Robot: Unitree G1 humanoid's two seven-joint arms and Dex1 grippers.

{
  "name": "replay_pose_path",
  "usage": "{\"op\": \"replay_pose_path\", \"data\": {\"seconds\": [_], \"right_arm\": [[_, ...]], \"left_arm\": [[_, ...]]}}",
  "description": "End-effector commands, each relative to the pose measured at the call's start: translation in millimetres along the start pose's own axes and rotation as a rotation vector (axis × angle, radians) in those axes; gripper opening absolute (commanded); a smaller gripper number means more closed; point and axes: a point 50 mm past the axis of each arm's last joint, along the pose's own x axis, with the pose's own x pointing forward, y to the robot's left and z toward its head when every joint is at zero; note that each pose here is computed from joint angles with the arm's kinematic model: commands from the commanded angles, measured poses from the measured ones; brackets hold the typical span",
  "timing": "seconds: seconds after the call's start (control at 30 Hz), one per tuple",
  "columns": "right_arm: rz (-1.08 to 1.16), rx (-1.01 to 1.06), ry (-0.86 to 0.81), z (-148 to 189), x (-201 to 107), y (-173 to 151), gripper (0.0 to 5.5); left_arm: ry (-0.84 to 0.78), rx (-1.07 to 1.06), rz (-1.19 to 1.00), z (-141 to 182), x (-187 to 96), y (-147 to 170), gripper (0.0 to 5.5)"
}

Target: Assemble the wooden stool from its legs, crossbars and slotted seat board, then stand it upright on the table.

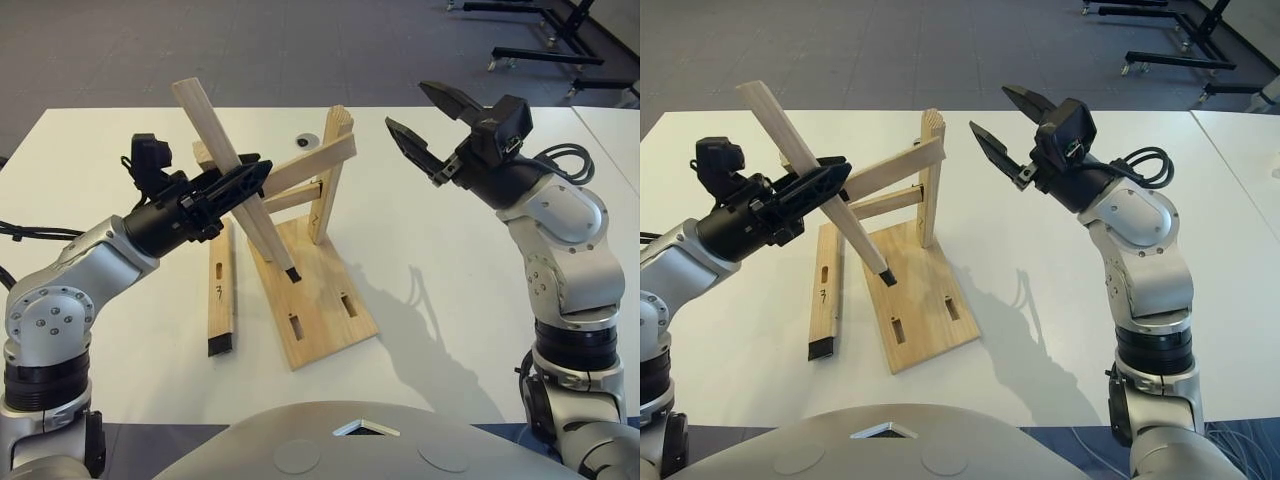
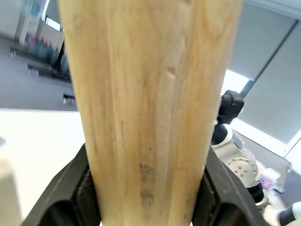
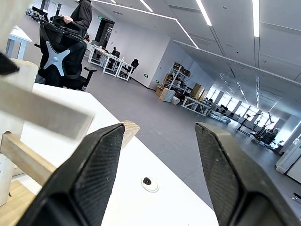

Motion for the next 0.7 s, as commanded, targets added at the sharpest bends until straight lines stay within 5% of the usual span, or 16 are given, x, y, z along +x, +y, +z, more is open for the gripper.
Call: {"op": "replay_pose_path", "data": {"seconds": [0.03, 0.3, 0.7], "right_arm": [[-0.04, 0.009, 0.002, 3, -7, -2, 2.75], [-0.076, 0.028, 0.009, 4, -15, -4, 2.75], [-0.066, 0.068, 0.053, 2, -20, 7, 2.75]], "left_arm": [[-0.056, 0.111, -0.121, 7, -5, -23, 2.05], [0.004, 0.189, -0.17, -8, -27, -38, 2.05], [-0.154, 0.124, -0.071, -33, -43, -50, 2.05]]}}
